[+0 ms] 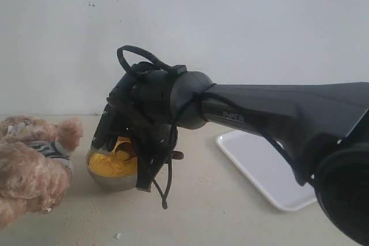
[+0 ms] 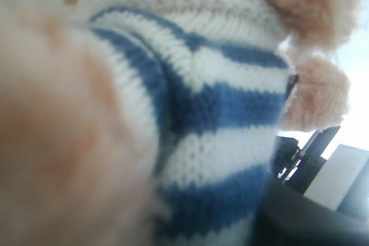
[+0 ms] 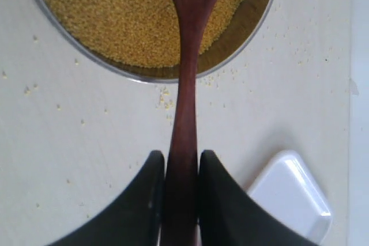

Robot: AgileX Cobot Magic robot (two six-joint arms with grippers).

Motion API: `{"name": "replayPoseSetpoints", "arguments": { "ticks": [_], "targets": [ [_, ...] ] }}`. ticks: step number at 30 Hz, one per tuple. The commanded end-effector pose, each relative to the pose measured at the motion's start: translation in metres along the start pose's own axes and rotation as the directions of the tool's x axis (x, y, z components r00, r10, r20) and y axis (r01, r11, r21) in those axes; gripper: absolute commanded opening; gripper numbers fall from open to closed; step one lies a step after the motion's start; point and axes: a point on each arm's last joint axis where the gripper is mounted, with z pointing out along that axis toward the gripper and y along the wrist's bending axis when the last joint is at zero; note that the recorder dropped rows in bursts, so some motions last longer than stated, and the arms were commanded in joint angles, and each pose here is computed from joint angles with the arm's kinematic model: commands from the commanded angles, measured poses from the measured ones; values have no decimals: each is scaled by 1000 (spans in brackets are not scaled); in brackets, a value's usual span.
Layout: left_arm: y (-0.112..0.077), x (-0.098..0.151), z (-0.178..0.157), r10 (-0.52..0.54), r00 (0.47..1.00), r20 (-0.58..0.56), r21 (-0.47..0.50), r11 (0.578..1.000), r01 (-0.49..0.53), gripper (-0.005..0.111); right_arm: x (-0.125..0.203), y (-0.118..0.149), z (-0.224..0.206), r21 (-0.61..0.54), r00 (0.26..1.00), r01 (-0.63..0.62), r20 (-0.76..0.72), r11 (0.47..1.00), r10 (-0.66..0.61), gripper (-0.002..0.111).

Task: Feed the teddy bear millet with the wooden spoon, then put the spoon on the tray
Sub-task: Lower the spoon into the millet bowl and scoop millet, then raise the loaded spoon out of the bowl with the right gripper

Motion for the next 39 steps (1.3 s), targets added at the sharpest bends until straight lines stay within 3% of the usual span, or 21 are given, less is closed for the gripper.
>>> {"name": "replayPoseSetpoints", "arguments": {
  "ticks": [1,15,24,35,39],
  "targets": [
    [-3,-1,-1,13,1000,-3,33,999,-13,4,-1,-5,-6,21,999,-30,21,999,30,0],
    [-3,-1,-1,18,1000,-3,33,999,-18,4,0,-6,-8,24,999,-42,10,999,41,0],
    [-1,6,-1,44,996,-78,10,999,-43,4,6,-9,-18,11,997,-73,-27,997,73,0],
    [10,31,-4,-9,980,-196,-40,999,2,4,20,-23,-12,-109,964,-264,-10,958,264,0],
    [14,41,-6,-53,971,-232,-61,997,40,4,26,-32,-37,-157,954,-297,3,942,301,0]
  ]
}}
